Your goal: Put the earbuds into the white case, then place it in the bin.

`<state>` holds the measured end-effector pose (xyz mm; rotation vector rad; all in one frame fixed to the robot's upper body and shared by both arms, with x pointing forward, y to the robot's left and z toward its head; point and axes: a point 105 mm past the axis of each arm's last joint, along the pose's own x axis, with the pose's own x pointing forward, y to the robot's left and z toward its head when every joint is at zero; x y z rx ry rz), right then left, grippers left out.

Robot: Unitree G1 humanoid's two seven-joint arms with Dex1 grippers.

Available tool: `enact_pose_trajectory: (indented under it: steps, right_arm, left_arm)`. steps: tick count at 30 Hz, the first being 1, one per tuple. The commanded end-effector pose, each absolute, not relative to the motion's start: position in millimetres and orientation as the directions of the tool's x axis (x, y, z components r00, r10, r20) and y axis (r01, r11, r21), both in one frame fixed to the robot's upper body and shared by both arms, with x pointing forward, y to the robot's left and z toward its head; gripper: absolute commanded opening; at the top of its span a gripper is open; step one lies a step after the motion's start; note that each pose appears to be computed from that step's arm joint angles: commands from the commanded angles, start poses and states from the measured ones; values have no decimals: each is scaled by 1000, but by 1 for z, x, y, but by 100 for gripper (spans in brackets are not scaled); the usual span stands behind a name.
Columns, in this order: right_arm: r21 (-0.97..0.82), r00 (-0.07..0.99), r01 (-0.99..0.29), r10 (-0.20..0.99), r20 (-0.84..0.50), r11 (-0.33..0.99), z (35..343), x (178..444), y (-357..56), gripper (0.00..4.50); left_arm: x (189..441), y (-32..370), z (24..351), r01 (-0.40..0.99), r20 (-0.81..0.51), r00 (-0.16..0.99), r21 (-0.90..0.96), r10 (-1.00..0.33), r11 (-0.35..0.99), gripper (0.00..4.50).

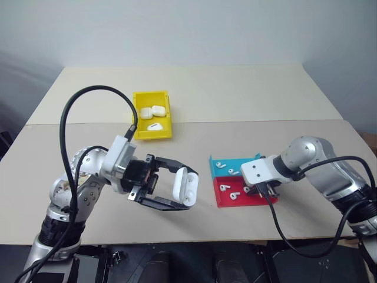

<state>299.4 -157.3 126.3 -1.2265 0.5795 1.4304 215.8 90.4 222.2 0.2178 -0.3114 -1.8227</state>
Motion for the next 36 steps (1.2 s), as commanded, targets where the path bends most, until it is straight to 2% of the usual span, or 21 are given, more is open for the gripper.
enact_pose_trajectory:
  steps: [1,13,17,36]
  right_arm:
    - [-311,171,-904,421,-891,-292,140,302,-161,155]
    - [-327,180,-901,442,-879,-285,143,305,-160,155]
    - [-329,182,-902,446,-877,-278,144,306,-159,243]
    - [-281,164,-931,420,-893,-232,135,309,-162,243]
  left_arm:
    - [212,91,229,897,14,-273,365,-962,-249,278]
    - [214,92,230,901,17,-257,367,-966,-233,278]
    - [214,92,230,900,16,-255,369,-967,-232,278]
    - [215,94,231,900,11,-247,373,-969,-225,278]
